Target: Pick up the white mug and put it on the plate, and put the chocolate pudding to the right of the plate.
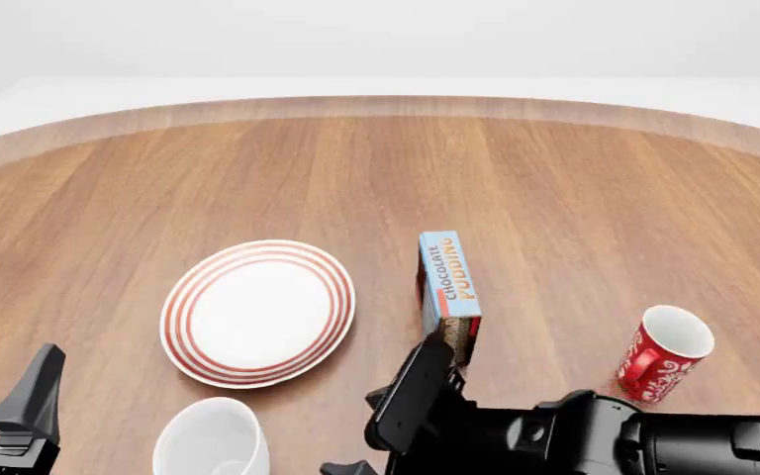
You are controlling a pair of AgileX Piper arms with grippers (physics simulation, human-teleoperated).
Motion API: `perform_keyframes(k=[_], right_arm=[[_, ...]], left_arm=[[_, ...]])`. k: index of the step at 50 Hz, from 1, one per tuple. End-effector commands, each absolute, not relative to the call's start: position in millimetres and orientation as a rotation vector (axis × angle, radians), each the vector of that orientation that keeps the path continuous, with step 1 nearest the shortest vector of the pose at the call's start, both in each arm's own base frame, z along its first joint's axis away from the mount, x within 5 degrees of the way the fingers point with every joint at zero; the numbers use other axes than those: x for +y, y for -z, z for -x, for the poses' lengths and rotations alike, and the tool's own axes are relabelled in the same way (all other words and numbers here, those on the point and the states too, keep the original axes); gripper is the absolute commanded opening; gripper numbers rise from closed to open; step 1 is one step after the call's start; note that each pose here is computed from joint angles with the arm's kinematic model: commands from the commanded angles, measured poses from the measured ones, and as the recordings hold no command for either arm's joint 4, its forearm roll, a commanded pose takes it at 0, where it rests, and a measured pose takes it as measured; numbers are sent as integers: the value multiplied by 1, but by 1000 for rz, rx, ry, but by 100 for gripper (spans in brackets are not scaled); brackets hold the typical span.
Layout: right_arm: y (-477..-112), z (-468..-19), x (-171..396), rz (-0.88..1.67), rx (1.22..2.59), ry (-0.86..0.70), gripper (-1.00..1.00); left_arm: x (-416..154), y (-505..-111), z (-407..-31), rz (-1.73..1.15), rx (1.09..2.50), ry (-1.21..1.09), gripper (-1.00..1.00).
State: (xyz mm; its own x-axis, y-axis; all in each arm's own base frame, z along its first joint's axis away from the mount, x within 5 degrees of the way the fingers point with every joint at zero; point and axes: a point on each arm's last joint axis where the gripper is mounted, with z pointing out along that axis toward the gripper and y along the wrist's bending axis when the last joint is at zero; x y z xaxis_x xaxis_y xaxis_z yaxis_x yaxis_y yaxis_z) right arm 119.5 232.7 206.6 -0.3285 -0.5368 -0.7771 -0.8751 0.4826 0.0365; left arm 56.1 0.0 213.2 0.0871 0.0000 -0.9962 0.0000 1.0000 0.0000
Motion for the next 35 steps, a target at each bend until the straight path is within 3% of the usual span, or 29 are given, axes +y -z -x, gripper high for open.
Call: perform_keyframes(k=[1, 35], right_arm=[[-199, -111, 246, 1217, 2018, -617, 100], [-190, -96, 273, 1257, 2028, -682, 100]], left_arm=[[0, -213, -56, 0, 1484, 0, 100], [0, -213, -56, 0, 1484, 0, 100]])
